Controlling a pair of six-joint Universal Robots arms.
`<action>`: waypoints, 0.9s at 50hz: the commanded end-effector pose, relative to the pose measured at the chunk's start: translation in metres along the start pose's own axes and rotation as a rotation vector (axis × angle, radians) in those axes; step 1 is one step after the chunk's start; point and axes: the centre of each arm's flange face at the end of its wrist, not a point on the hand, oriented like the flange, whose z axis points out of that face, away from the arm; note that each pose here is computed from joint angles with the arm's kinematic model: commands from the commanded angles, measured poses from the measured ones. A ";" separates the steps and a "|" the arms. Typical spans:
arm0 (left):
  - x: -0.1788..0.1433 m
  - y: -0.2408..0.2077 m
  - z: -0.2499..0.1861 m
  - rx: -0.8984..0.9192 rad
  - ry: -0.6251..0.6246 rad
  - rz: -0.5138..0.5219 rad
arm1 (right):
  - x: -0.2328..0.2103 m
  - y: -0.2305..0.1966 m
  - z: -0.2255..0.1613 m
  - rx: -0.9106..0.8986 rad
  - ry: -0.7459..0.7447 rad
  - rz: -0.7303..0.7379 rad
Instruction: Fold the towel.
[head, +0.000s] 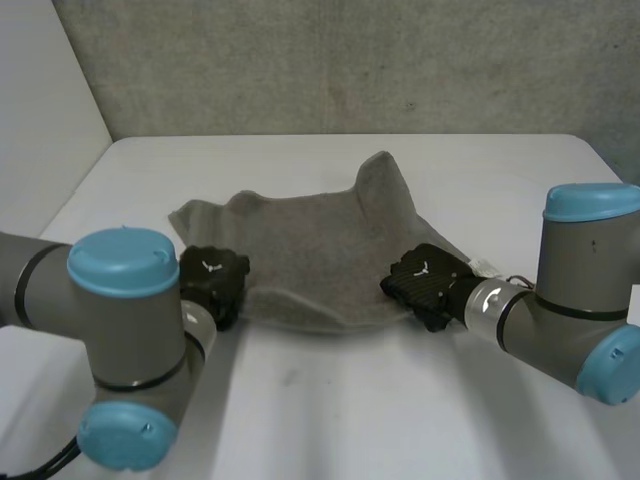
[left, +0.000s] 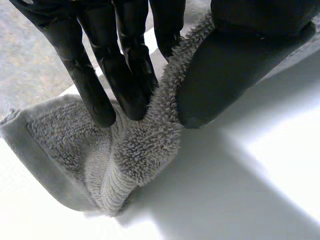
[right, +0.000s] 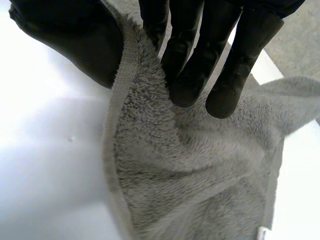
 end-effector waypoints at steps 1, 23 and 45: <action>0.004 -0.003 -0.019 0.003 0.028 0.022 | 0.000 -0.004 -0.008 0.008 0.010 0.029; -0.057 -0.060 0.027 0.174 0.041 0.055 | -0.007 0.004 -0.007 0.001 0.000 0.030; -0.069 -0.032 0.048 -0.085 0.139 0.027 | -0.010 0.010 -0.004 -0.010 -0.009 0.031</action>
